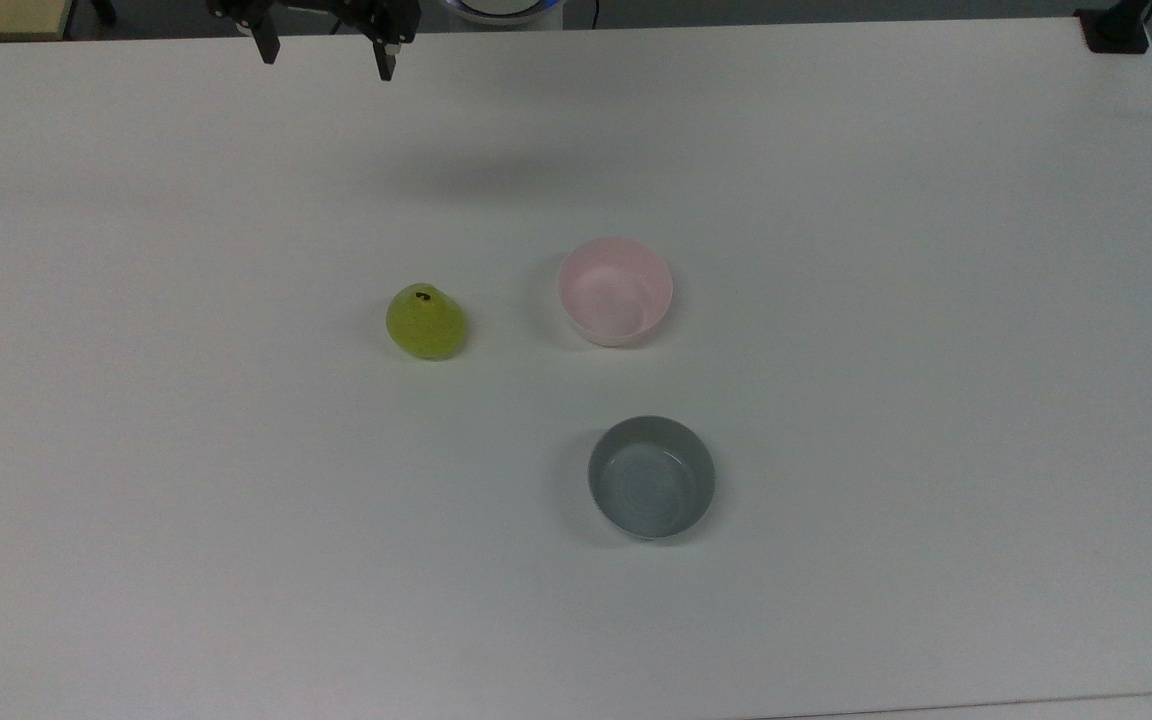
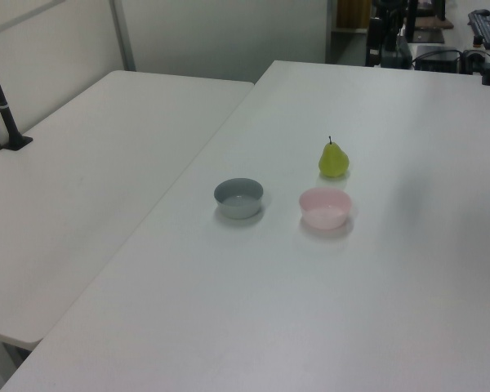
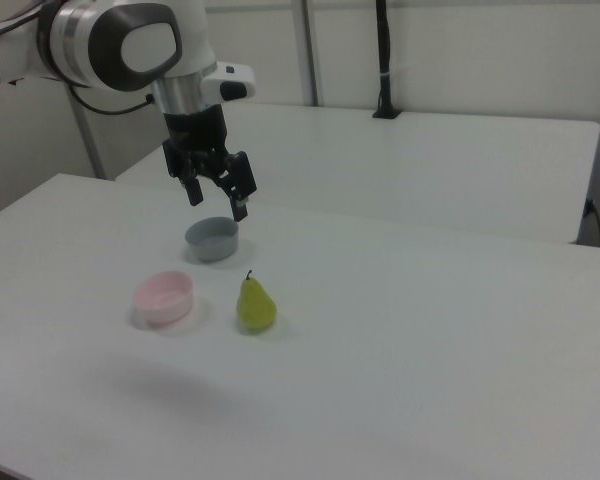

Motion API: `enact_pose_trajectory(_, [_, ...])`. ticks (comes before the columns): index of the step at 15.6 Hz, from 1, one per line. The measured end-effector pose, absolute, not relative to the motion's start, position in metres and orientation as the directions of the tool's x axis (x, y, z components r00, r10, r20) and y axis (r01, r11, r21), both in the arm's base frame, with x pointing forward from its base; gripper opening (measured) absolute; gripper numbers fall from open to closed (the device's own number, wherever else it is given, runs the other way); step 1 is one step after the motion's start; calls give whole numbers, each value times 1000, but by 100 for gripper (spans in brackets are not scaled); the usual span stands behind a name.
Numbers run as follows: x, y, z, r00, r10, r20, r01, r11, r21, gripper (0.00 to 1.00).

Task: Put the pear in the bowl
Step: 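Move the gripper from its raised pose toward the green pear, then lower the open gripper down around the green pear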

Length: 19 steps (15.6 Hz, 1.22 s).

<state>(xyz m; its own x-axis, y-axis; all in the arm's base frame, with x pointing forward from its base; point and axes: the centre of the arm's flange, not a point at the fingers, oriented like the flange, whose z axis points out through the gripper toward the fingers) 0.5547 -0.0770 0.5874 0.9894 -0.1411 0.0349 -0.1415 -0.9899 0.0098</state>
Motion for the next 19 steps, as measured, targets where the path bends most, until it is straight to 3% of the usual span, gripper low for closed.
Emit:
enact_pose_trajectory(13, [573, -74, 573, 994, -107, 16, -108, -994, 20, 100])
enact_pose_trajectory(19, [606, -52, 528, 999, 54, 5, 53, -998, 35, 100])
